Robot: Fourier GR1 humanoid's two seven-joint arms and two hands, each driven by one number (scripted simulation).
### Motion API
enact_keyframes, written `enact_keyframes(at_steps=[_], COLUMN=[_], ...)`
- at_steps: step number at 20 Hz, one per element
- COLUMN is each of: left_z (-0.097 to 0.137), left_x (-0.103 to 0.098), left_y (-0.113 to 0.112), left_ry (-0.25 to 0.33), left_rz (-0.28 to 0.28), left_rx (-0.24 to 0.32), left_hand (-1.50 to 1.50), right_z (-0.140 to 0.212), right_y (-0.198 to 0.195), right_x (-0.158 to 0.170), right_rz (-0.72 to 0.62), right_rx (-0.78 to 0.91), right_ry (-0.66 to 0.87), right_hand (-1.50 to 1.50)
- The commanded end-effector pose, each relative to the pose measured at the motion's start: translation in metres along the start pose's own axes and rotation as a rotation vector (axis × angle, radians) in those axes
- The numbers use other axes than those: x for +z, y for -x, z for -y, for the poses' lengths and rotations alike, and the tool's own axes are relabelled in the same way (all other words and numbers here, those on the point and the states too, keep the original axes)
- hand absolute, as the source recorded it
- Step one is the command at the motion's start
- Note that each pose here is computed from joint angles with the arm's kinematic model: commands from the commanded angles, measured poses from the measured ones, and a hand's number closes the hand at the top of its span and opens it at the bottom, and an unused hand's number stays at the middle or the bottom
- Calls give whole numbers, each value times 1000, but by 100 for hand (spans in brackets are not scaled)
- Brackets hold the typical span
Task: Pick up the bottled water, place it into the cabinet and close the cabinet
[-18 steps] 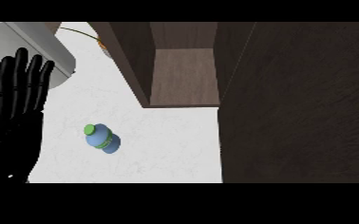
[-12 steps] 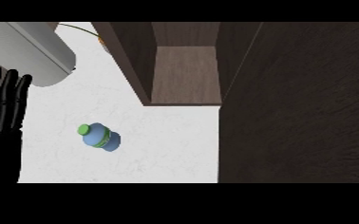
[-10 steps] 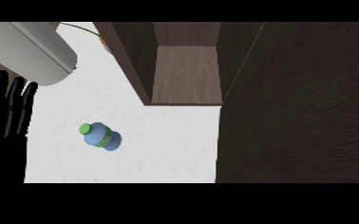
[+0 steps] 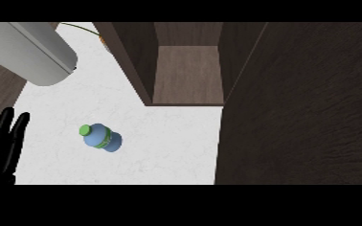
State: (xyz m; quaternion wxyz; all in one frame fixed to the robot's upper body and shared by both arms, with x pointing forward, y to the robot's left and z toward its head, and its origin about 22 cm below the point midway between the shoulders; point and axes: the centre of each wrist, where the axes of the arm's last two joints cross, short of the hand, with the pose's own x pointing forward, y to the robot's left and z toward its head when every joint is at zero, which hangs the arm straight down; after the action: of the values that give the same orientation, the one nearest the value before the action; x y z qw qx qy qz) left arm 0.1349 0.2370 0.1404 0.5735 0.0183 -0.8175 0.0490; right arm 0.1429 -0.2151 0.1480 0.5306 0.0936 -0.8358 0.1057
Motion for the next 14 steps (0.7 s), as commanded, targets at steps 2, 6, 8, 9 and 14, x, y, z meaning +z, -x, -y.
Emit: enact_keyframes(at_steps=[2, 6, 8, 9, 14], left_z=[2, 1, -6, 1, 2], left_x=[16, 27, 14, 23, 6], left_y=[-16, -20, -20, -9, 8], left_ry=[-16, -35, -40, -43, -21], left_rz=[-41, -54, -78, -91, -137], left_rx=[16, -5, -7, -28, -101], left_hand=[-150, -150, -150, -150, -150], right_z=[-11, -18, -31, -24, -20], right_y=[-20, -34, -23, -18, -52], right_x=[7, 9, 1, 13, 9], right_rz=[-12, -9, 28, -16, -6], right_rx=[-11, -8, -22, -33, -42], right_ry=[-30, -9, 6, -24, -10], right_hand=[-150, -150, -150, -150, -150])
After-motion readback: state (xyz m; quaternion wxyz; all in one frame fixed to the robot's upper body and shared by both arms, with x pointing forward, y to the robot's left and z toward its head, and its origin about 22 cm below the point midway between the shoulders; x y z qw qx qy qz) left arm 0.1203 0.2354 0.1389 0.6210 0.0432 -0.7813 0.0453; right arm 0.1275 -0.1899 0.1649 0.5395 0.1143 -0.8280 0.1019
